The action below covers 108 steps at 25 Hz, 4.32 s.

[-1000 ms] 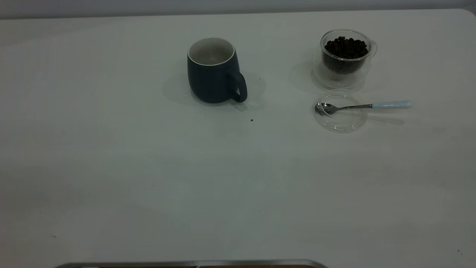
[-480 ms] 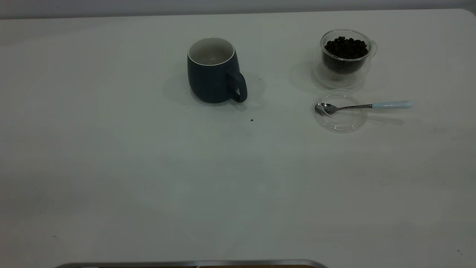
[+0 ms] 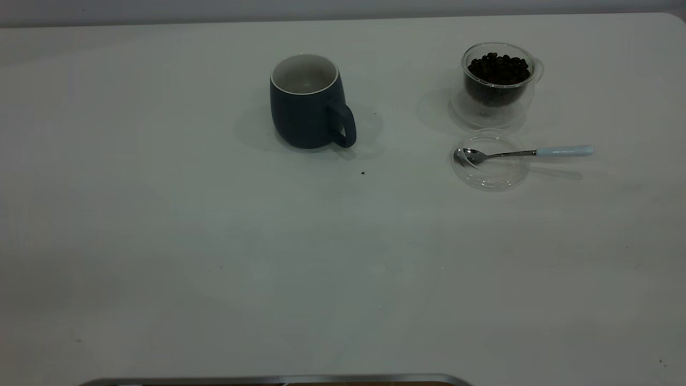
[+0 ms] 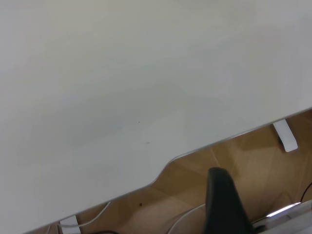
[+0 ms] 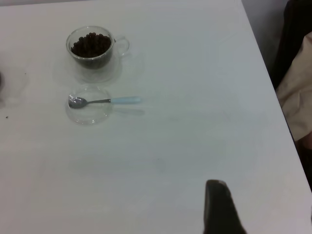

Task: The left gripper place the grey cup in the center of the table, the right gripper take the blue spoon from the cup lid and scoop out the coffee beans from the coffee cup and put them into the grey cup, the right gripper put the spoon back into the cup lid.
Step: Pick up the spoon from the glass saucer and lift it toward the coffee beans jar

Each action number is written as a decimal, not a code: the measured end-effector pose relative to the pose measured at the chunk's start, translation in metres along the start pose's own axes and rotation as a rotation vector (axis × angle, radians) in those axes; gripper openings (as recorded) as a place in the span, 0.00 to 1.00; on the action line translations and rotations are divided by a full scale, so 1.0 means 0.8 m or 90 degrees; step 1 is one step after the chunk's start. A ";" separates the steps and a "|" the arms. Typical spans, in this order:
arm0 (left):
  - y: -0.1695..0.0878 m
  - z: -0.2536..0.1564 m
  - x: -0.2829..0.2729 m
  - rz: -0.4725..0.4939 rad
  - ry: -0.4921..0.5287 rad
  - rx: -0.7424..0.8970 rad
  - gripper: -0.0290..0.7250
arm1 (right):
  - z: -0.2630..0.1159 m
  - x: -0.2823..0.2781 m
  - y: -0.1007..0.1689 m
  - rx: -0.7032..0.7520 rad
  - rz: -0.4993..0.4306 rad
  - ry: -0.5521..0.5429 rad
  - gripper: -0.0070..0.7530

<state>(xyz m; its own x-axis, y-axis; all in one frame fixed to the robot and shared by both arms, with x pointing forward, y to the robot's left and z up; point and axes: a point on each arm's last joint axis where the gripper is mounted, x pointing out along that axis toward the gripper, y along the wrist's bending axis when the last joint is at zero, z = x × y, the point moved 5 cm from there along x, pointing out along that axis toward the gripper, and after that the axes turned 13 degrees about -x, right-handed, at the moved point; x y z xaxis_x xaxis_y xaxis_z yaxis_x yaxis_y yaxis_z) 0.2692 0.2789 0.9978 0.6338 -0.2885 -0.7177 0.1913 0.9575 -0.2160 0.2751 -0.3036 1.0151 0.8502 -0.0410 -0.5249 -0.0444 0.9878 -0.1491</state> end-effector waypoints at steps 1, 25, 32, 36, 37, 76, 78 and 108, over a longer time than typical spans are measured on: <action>0.000 0.000 0.000 0.002 -0.001 -0.002 0.70 | 0.000 0.000 0.000 0.000 0.000 0.000 0.61; 0.010 -0.005 -0.013 0.144 -0.126 -0.149 0.70 | 0.000 0.000 0.000 0.000 0.000 0.000 0.36; 0.010 -0.005 -0.013 0.144 -0.126 -0.150 0.70 | 0.000 0.000 0.000 0.000 0.001 0.000 0.32; 0.010 -0.005 -0.013 0.144 -0.126 -0.150 0.70 | 0.001 0.001 0.003 0.000 0.010 0.004 0.34; 0.010 -0.005 -0.013 0.144 -0.126 -0.150 0.70 | 0.002 0.003 0.004 -0.004 0.018 0.009 0.36; 0.010 -0.005 -0.013 0.144 -0.126 -0.149 0.70 | 0.002 0.466 -0.001 0.127 0.390 0.421 0.69; 0.010 -0.005 -0.013 0.144 -0.126 -0.149 0.70 | -0.014 0.482 0.002 0.132 0.412 0.441 0.69; 0.010 -0.005 -0.013 0.144 -0.126 -0.149 0.70 | -0.088 0.574 0.031 0.318 0.547 0.377 0.69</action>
<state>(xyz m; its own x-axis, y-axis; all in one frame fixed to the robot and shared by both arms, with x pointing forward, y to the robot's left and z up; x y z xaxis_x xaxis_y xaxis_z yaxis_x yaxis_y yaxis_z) 0.2615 0.2898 1.0008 0.7773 -0.0423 -0.6277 -0.1319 0.9646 -0.2283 0.6272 -0.3086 0.7112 0.2548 0.7394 -0.6232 -0.1643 0.6682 0.7257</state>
